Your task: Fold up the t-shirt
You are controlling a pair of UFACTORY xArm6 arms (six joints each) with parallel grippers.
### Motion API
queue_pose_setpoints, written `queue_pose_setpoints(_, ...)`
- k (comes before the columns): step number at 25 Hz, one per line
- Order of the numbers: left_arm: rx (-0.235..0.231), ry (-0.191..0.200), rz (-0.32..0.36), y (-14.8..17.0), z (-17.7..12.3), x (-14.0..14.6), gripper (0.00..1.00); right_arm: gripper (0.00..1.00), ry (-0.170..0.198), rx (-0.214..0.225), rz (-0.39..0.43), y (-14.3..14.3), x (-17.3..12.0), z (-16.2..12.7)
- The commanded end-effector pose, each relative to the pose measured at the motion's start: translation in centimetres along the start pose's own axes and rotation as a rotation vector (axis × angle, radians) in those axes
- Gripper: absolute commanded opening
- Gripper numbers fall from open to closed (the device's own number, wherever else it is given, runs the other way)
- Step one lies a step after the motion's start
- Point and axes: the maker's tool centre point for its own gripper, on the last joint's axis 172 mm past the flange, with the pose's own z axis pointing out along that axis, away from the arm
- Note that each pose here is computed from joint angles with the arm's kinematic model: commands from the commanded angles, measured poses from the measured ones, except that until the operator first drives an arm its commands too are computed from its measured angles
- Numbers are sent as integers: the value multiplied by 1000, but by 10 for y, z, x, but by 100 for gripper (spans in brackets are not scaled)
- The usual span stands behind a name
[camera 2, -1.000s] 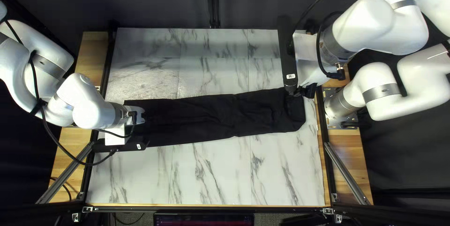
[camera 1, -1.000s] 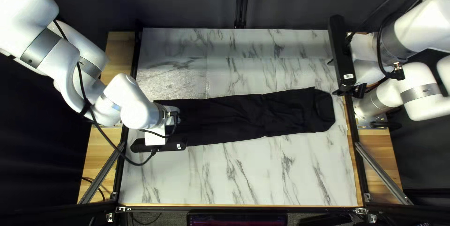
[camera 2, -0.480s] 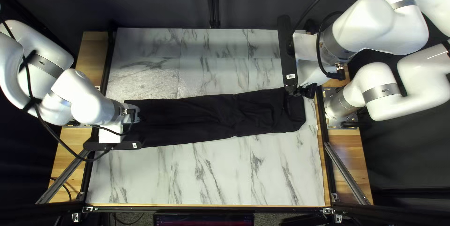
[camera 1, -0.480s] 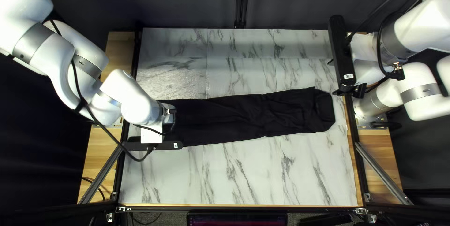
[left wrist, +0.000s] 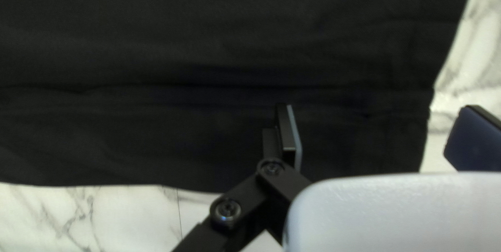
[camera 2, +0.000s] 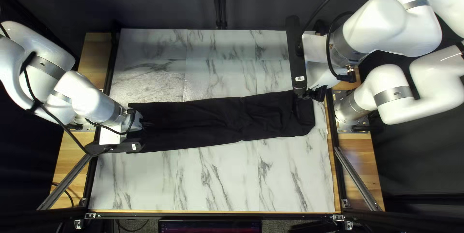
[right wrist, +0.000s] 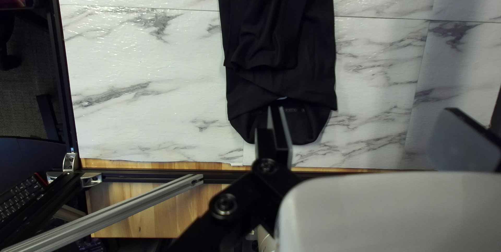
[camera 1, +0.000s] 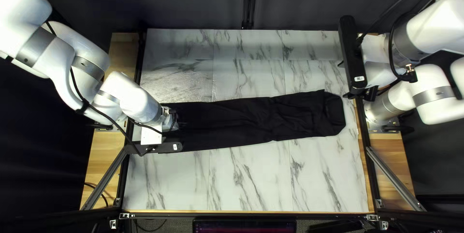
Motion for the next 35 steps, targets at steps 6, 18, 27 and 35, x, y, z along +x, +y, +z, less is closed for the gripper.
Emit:
queue_pose_setpoints(6,8,-24,12,17,15,-4,100,100,0,0,0,0,0,0)
queue_pose_setpoints(18,44,-36,22,32,30,-13,100,100,0,0,0,0,0,0)
queue_pose_setpoints(27,61,-31,22,33,42,-9,100,100,0,0,0,0,0,0)
queue_pose_setpoints(35,66,-27,25,32,46,-10,89,100,0,0,0,0,0,0)
